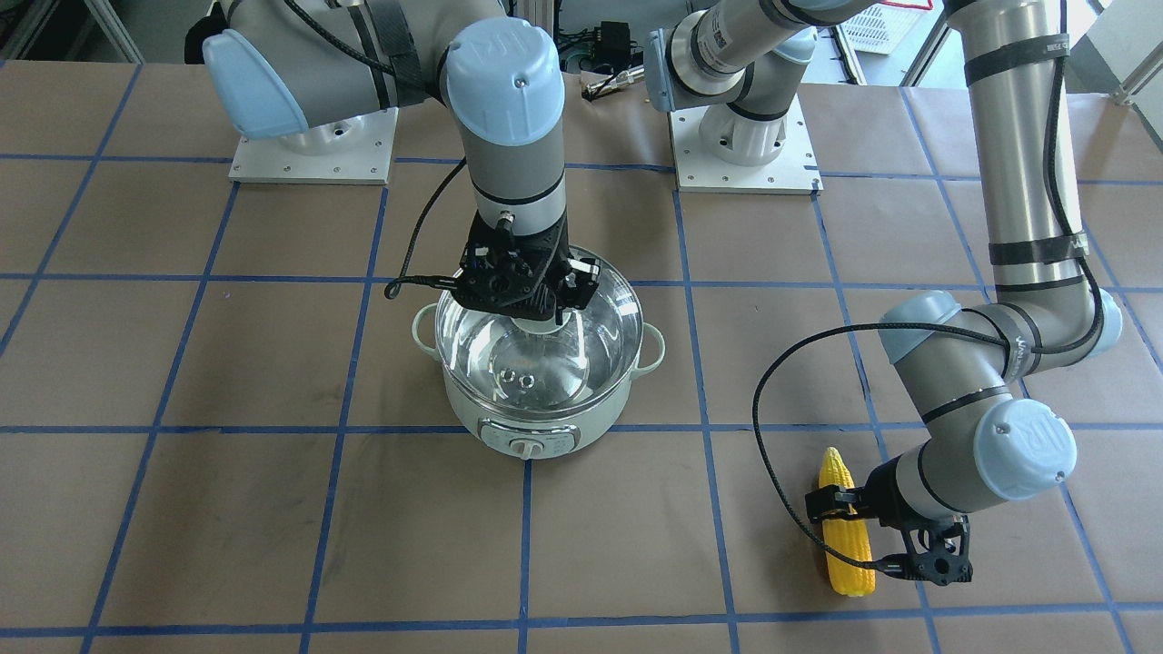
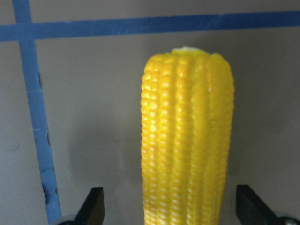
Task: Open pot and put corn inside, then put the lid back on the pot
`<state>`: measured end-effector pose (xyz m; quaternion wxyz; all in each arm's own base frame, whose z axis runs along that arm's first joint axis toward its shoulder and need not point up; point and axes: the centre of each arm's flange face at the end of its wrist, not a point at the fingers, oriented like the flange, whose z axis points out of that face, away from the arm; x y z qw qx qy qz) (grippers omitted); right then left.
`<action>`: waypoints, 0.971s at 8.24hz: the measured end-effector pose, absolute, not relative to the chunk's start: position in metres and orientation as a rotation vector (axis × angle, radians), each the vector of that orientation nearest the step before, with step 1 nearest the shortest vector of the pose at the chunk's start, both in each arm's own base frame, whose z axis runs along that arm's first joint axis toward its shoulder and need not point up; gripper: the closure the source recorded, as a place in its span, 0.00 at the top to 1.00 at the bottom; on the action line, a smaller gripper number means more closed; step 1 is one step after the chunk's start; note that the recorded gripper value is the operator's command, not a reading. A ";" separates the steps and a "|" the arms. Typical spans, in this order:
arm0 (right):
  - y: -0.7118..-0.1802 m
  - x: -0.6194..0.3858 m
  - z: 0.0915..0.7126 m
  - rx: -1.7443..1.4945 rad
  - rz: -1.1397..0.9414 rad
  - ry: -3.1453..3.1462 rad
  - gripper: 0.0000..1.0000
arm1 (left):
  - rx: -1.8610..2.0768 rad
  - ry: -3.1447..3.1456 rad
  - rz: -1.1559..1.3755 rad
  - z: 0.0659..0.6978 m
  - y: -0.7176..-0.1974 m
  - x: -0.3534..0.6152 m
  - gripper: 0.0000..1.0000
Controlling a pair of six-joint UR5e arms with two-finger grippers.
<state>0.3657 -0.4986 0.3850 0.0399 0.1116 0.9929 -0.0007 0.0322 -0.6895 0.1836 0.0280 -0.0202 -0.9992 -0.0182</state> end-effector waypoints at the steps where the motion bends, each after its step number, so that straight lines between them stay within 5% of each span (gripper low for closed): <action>1: -0.504 0.350 0.409 0.372 0.005 3.022 0.00 | -0.035 -3.085 -0.057 0.182 -0.690 0.032 0.00; 8: -0.525 0.065 0.527 -0.232 0.018 3.075 0.00 | 0.301 -3.092 -0.001 0.250 -0.681 0.023 0.00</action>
